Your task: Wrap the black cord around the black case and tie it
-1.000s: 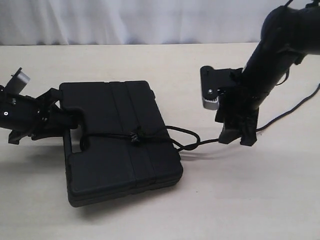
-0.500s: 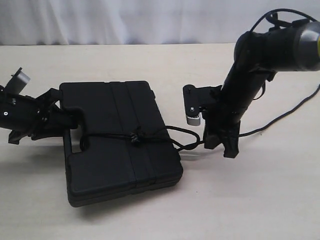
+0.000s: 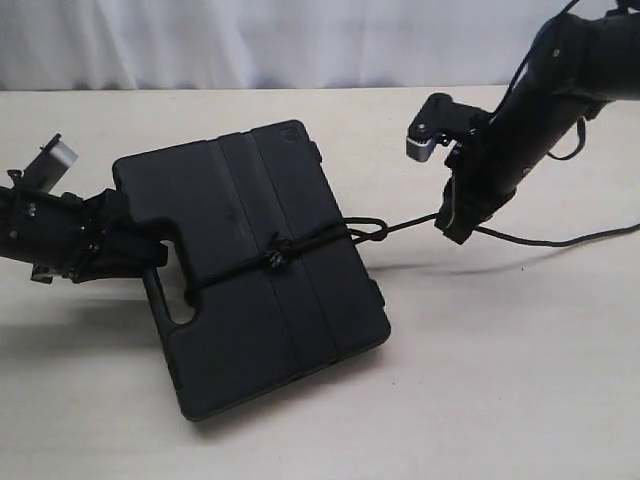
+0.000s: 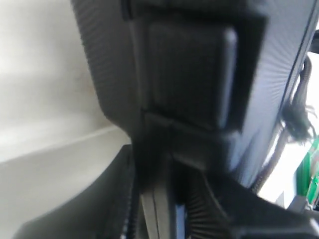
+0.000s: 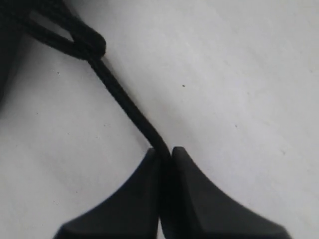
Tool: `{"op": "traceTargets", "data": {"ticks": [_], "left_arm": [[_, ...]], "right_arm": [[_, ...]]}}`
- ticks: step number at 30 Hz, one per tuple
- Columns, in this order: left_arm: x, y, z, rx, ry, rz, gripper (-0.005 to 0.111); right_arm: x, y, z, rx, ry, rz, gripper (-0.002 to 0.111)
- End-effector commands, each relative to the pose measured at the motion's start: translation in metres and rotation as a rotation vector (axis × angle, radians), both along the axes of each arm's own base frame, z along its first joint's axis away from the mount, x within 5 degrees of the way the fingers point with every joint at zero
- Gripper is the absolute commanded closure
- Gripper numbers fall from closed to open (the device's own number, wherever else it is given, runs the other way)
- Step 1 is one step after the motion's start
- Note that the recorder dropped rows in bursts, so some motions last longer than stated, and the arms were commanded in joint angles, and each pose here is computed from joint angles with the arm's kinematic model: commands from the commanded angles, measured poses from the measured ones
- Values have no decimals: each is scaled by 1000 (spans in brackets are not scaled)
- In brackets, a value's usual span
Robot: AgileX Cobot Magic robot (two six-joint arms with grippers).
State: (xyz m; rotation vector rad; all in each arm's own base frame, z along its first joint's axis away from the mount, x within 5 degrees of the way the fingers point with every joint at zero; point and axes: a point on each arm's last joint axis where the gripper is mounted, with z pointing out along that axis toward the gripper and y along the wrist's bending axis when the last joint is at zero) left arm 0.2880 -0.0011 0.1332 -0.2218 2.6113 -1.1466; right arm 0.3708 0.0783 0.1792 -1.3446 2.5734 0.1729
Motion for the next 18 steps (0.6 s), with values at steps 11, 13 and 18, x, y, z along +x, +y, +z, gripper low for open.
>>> {"op": "traceTargets", "data": {"ticks": [11,13,18], "left_arm": [[19,10,1,177,-149,129,95],[23,4,-1,225,-156,121,84],[45,-7,-1,264,-176,149,67]], "right_arm": [[19,-15,-20,302,146,-577,104],[19,-15,-24,311,171,-624,104],[18,-14,-26,310,205,-640,104]]}}
